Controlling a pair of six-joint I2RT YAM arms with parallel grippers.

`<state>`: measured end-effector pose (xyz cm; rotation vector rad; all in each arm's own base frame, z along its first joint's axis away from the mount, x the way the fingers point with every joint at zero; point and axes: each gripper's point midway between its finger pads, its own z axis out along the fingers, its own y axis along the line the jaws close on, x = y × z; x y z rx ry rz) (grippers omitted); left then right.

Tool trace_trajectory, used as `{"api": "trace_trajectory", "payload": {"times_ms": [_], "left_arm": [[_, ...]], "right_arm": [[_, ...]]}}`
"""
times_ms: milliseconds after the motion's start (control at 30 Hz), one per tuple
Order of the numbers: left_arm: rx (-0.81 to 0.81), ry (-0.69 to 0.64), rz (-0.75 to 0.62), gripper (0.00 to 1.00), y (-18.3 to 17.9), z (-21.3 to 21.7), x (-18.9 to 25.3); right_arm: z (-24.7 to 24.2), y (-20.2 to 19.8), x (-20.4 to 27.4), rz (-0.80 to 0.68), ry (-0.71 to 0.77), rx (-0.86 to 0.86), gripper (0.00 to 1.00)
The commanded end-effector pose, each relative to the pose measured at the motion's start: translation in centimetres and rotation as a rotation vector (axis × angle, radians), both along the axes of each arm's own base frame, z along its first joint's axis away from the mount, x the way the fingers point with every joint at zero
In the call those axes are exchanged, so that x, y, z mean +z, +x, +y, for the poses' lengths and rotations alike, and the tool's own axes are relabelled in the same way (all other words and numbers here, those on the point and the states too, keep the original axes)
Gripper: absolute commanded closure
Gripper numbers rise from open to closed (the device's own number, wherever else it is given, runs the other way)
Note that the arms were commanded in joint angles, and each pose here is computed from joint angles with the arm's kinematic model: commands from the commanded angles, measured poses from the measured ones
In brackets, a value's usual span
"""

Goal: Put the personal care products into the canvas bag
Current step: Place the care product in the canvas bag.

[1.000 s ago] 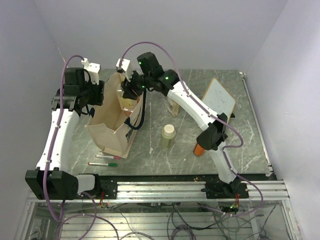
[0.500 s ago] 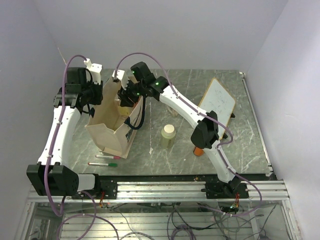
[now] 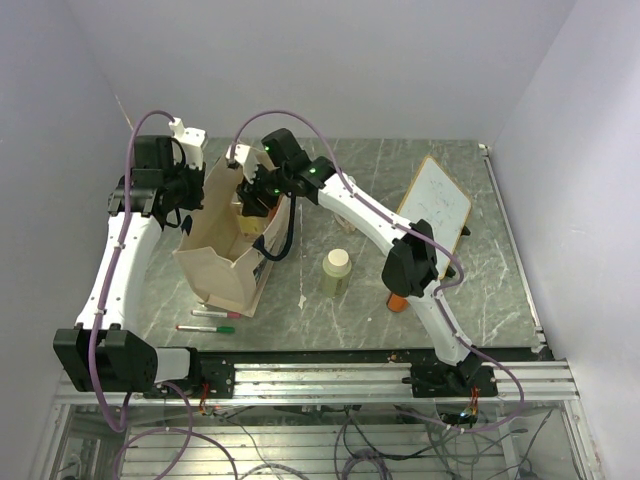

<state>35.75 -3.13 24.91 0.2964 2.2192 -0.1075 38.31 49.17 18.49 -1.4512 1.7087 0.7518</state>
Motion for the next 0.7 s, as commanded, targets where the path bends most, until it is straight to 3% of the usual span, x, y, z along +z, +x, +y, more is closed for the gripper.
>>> {"api": "trace_trajectory", "payload": {"times_ms": [0, 300, 667], "left_arm": [[-0.015, -0.017, -0.018, 0.93, 0.1, -0.1, 0.1], [-0.039, -0.028, 0.001, 0.93, -0.2, -0.5, -0.6], [-0.010, -0.030, -0.106, 0.93, -0.3, -0.2, 2.8]], "right_arm": [[0.6, 3.6, 3.8, -0.174, 0.102, -0.035, 1.00], [0.6, 4.5, 2.7, -0.166, 0.086, -0.090, 1.00], [-0.3, 3.9, -0.3, -0.116, 0.002, -0.130, 1.00]]}}
